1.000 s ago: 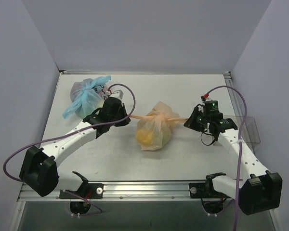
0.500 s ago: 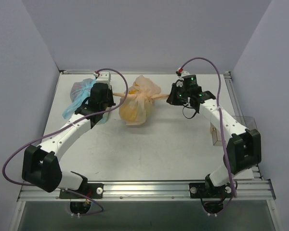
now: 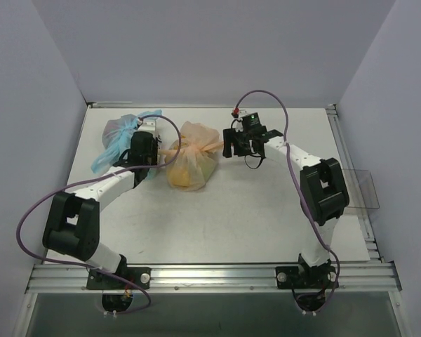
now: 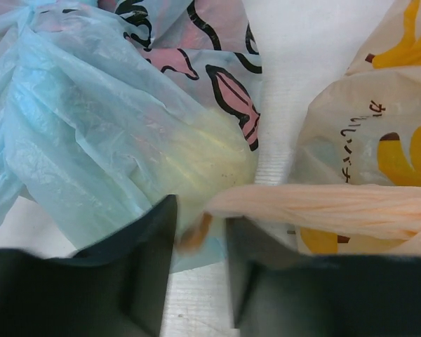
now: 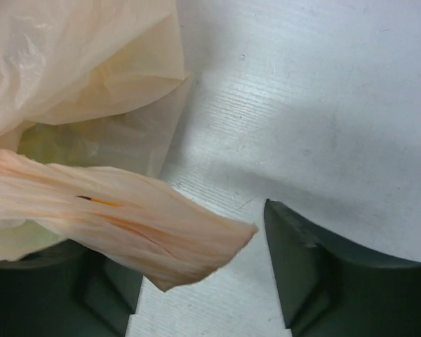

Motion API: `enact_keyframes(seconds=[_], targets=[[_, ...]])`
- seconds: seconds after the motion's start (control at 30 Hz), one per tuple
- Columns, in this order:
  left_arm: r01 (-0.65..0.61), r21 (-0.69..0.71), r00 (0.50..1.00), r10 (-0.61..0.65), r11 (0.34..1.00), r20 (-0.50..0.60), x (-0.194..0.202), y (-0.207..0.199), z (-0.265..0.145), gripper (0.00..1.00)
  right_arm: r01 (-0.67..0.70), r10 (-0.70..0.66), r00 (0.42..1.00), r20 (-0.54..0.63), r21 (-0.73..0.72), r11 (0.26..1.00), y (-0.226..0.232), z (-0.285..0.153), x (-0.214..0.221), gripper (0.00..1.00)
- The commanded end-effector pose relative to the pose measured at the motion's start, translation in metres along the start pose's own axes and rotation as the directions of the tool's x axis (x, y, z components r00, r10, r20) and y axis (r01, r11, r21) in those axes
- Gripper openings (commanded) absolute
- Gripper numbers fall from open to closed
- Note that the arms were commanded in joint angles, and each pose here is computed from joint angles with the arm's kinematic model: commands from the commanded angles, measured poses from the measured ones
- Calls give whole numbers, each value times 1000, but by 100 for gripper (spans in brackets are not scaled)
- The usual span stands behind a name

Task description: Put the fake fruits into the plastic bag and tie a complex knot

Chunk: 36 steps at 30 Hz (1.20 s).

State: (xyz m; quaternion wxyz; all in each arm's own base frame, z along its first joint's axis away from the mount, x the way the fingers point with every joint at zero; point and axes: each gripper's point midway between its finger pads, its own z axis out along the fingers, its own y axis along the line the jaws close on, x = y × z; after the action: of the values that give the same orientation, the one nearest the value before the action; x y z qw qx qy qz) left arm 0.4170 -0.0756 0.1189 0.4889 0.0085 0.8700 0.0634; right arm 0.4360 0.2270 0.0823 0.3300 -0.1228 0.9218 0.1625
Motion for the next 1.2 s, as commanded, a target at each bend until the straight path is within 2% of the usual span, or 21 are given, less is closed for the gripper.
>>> enact_keyframes(seconds=[0.0, 0.03, 0.07, 0.1, 0.2, 0.37, 0.43, 0.5, 0.63, 0.87, 0.97, 1.17], targets=[[20, 62, 996, -25, 998, 85, -45, -4, -1, 50, 44, -46, 996, 75, 22, 999, -4, -33, -31, 68], [13, 80, 997, -19, 997, 78, -48, -5, -6, 58, 54, -55, 994, 96, 6, 999, -1, -47, -38, 80], [10, 93, 997, -17, 996, 77, -57, -6, -12, 65, 65, -65, 992, 104, 0, 998, 0, -57, -43, 85], [-2, 155, 997, -10, 988, 75, -61, -15, -18, 79, 68, -67, 993, 92, 2, 998, -4, -66, -41, 91], [-68, 265, 998, 63, 962, 27, -68, -23, -47, 97, 137, -131, 984, 124, -39, 990, 1, -114, -51, 97], [-146, 427, 986, 166, 892, -11, -54, -34, -91, 97, 179, -170, 979, 109, -78, 981, -4, -166, -36, 100], [-167, 535, 977, 213, 828, -25, -45, -44, -119, 97, 146, -141, 988, 59, -89, 985, -13, -187, -17, 100], [-170, 580, 969, 243, 796, -49, -38, -45, -134, 97, 101, -103, 995, -8, -136, 986, -11, -202, 4, 100], [-140, 599, 947, 284, 789, -152, -14, -37, -156, 98, 89, -96, 995, -37, -161, 983, -9, -230, 43, 100], [-95, 623, 944, 269, 777, -192, 16, -36, -176, 97, 62, -89, 986, -142, -190, 980, -5, -246, 116, 100], [-52, 621, 948, 234, 782, -215, 27, -38, -183, 97, 29, -61, 987, -147, -215, 976, 1, -248, 133, 100], [-52, 591, 947, 227, 805, -226, 42, -32, -186, 97, -10, -16, 994, -113, -228, 974, 6, -250, 141, 100]])
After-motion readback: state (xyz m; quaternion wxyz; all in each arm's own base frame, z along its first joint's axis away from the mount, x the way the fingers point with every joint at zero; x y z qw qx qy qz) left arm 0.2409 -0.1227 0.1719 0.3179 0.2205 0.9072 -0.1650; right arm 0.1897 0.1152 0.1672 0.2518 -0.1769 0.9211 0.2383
